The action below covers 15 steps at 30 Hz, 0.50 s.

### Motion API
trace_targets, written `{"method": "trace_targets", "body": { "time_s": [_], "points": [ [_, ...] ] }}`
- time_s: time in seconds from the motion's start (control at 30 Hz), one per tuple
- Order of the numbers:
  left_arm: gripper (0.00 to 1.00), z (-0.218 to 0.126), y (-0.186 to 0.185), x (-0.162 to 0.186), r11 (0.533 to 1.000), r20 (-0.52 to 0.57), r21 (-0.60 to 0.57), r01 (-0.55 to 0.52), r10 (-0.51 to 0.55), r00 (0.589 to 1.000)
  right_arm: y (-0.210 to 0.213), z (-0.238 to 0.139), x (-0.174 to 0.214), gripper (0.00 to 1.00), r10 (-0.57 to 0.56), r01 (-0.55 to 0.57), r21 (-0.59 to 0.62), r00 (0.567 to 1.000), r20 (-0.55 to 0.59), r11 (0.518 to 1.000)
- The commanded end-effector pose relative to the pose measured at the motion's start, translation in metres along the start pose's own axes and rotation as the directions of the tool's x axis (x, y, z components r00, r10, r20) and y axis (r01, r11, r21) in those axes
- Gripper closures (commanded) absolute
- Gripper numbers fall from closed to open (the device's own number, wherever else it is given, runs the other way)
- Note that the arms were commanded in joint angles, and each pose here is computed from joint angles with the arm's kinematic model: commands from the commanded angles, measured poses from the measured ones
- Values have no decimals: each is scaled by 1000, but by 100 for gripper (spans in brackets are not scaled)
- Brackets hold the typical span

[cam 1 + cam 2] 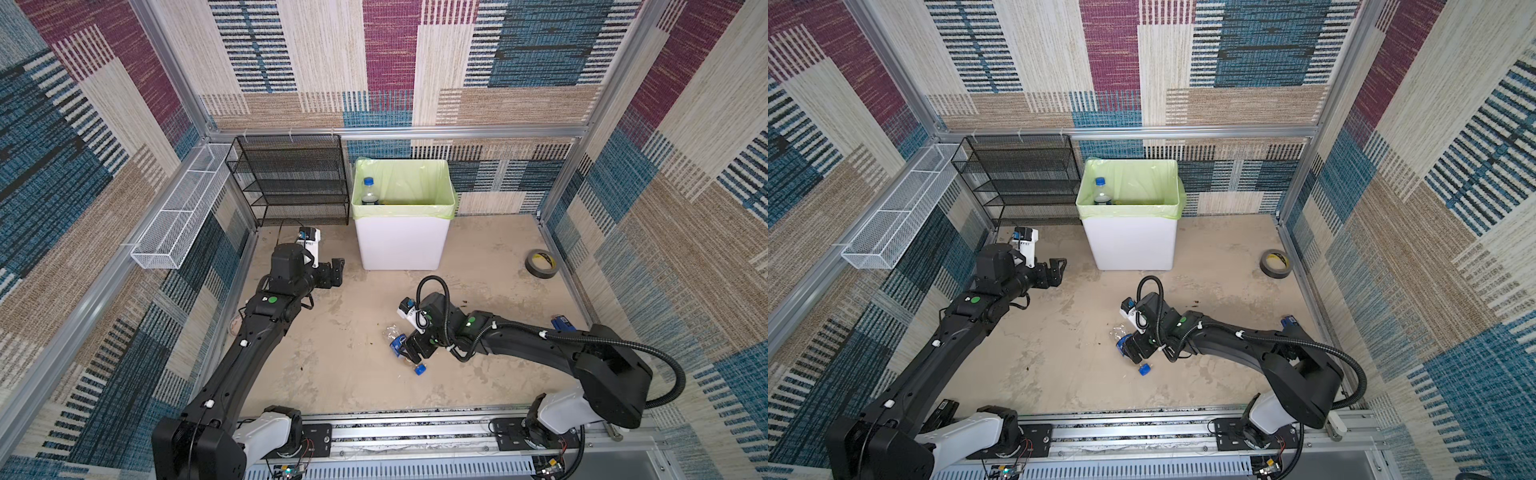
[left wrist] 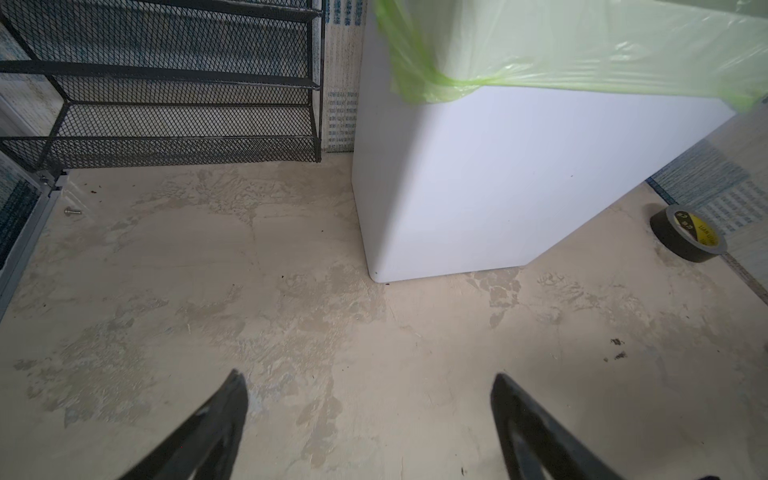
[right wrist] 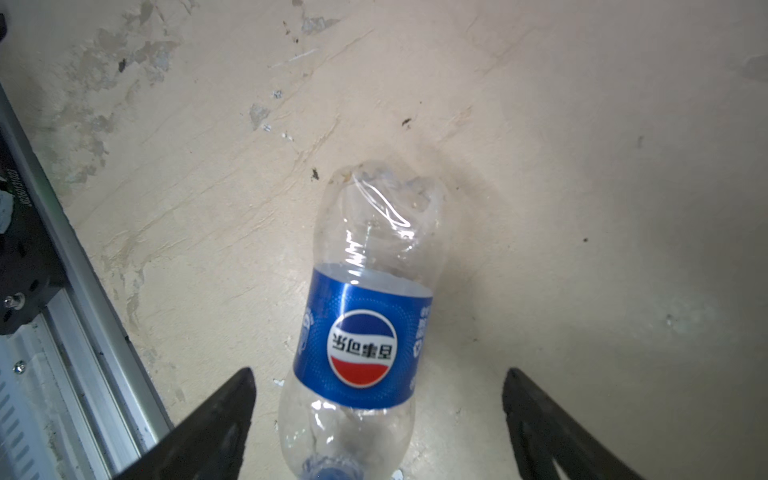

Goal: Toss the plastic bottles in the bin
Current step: 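Grasp the blue-label Pepsi bottle with the right gripper while the left arm withdraws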

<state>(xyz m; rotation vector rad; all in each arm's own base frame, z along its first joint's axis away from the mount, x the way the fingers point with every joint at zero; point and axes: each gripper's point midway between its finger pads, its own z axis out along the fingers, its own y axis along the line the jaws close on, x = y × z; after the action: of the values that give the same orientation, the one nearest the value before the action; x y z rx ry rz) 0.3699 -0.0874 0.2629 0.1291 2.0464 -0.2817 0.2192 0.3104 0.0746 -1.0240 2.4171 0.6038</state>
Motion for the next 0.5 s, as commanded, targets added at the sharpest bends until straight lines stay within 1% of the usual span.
{"method": "trace_targets", "body": {
  "time_s": [0.0,0.13,0.33,0.47],
  "points": [
    [8,-3,0,-7,1000,37,-4,-22,22,999,3,10,-7,7,2,-2,17,1000,7,1000],
    [7,-4,-1,-9,1000,34,5,-20,20,999,-4,25,-3,12,21,-20,58,1000,-19,998],
    [8,-3,-1,-9,1000,29,0,-19,19,999,-11,35,-1,25,25,-22,95,999,-29,995],
    [8,-3,1,-8,1000,29,-7,-20,20,999,-9,33,-6,35,34,-33,86,999,-14,996]
  ]
}}
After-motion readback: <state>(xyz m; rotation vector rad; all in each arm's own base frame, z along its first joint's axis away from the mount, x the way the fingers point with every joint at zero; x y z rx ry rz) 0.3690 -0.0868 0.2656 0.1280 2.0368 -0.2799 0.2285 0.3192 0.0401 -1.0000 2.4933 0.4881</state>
